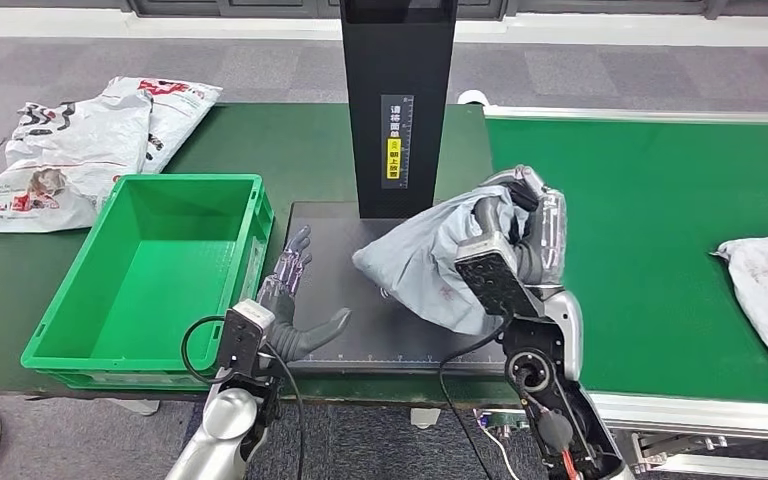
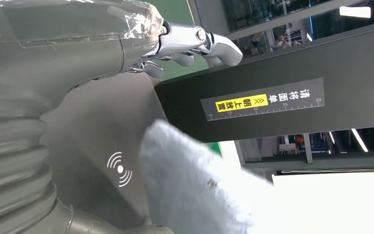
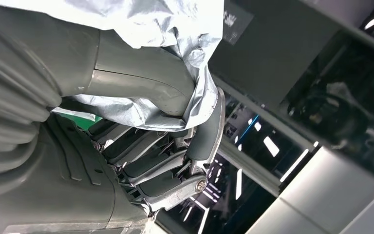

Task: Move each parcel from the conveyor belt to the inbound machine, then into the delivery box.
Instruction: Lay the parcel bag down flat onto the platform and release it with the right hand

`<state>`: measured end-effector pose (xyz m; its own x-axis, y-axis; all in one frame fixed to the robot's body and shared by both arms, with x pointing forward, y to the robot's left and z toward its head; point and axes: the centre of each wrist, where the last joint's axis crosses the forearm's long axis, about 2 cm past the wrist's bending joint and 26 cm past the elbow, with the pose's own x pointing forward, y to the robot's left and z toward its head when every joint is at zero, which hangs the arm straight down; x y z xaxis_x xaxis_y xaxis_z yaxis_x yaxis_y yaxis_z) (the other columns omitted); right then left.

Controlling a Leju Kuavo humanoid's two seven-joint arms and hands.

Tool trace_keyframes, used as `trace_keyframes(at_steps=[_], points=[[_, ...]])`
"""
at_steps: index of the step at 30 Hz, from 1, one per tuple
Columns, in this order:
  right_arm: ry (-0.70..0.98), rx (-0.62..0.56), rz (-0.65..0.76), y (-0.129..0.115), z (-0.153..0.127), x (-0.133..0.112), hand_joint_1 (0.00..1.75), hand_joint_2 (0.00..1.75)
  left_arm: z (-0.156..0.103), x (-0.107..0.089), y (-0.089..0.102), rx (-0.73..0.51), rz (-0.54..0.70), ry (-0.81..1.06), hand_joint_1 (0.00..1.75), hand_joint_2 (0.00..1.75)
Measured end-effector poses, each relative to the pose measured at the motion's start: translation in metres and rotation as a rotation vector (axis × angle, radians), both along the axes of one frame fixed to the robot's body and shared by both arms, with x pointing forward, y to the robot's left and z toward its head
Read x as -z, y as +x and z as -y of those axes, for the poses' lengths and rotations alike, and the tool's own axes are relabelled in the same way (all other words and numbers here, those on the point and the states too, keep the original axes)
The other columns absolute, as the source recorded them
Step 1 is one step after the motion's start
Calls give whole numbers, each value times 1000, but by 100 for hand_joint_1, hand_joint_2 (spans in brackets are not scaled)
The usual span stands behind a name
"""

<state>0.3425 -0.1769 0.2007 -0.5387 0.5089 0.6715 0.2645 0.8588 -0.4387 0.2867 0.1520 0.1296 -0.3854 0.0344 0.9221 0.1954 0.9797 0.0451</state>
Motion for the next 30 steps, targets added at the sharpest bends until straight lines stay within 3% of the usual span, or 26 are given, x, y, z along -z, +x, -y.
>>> trace_keyframes(at_steps=[6, 10, 30], points=[[-52, -59, -51, 18, -28, -7, 168, 175, 6, -4, 8, 11, 4, -16, 0, 175], [-68, -84, -71, 24, -39, -8, 0, 175, 9, -4, 10, 11, 0, -18, 0, 175], [23, -158, -183, 29, -48, 11, 0, 175, 8, 0, 5, -16, -20, -23, 0, 175]])
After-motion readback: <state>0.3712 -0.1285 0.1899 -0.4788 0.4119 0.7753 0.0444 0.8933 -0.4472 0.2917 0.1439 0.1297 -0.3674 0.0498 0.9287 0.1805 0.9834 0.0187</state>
